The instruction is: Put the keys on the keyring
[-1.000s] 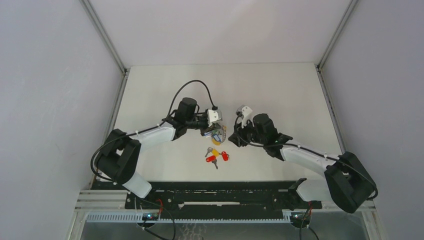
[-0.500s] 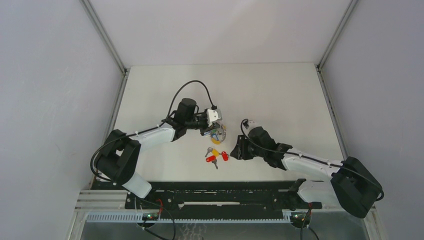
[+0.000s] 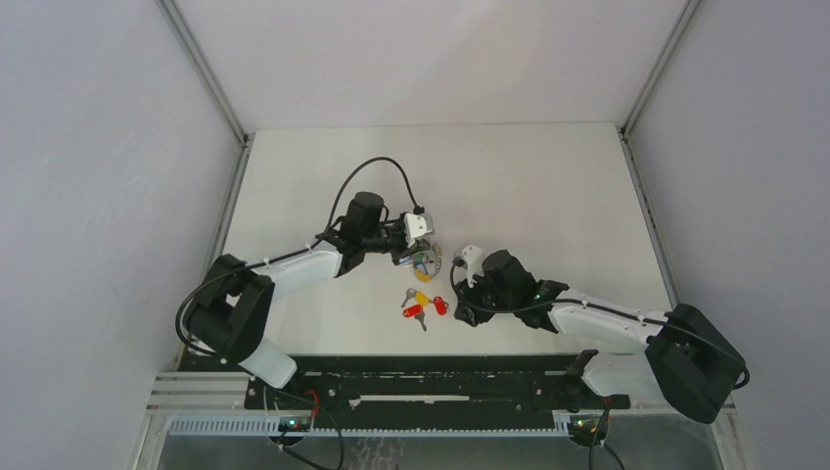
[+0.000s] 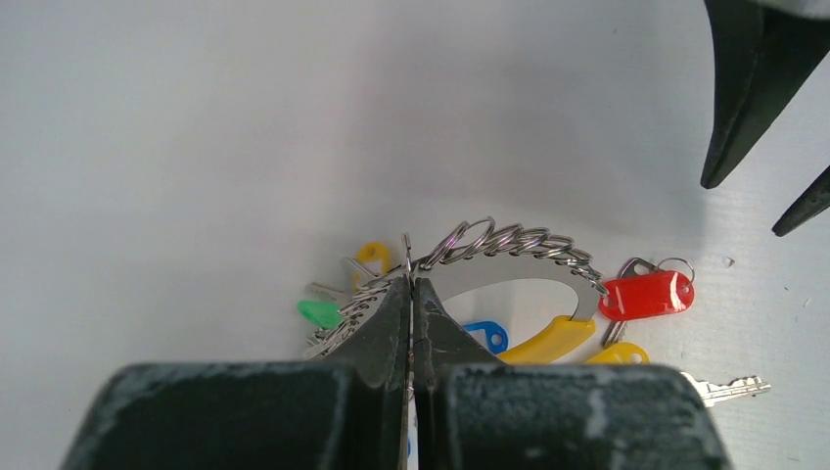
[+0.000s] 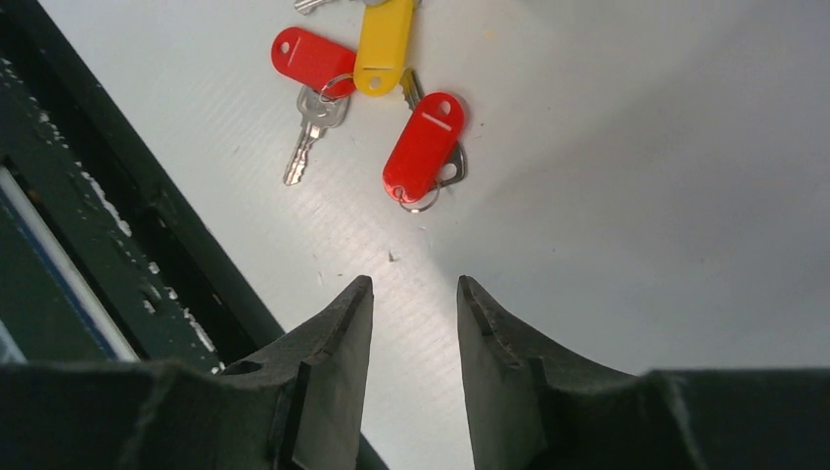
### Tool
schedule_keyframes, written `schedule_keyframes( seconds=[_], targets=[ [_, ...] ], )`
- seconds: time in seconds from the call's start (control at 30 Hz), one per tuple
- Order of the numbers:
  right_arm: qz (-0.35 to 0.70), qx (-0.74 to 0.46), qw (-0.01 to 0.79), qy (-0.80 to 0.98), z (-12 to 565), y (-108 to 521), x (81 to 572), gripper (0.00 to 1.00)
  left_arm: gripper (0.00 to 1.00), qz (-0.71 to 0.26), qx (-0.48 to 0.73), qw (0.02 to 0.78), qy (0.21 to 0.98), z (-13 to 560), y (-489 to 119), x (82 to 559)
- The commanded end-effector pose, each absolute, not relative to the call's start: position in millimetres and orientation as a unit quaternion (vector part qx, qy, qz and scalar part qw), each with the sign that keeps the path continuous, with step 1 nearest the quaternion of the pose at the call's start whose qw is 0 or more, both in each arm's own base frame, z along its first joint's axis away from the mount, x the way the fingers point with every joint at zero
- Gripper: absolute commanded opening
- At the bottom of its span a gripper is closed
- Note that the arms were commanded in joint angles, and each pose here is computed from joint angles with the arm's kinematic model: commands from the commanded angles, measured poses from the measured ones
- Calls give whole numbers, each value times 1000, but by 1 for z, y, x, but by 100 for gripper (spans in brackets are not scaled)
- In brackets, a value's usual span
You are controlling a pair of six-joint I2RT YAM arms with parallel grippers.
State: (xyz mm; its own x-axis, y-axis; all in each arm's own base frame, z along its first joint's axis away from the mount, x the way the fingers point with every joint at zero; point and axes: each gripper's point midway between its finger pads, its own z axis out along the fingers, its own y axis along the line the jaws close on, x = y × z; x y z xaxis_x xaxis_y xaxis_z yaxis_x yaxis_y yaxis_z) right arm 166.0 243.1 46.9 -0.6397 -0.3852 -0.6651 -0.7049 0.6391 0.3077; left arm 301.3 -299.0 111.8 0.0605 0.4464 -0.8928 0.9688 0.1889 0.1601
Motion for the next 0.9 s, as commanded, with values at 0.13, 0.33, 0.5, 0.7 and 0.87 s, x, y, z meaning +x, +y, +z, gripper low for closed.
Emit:
schedule_keyframes(
  seconds=[0.13,0.33,0.5,0.7,0.87],
  targets=[
    [235,-374,345,828,63,270,209,40,0,-279,559,483,614,127,-295,307],
    [217,-386,352,824,56,293,215,47,0,-281,557,482,615,126,-295,307],
    [204,-397,345,826,48,303,214,46,0,-280,556,482,616,126,-294,308],
    [231,-509,329,761,49,310,194,43,0,-279,555,483,617,126,-293,308],
    [264,-609,321,675,57,314,175,42,0,-280,554,483,617,126,-291,309]
  ],
)
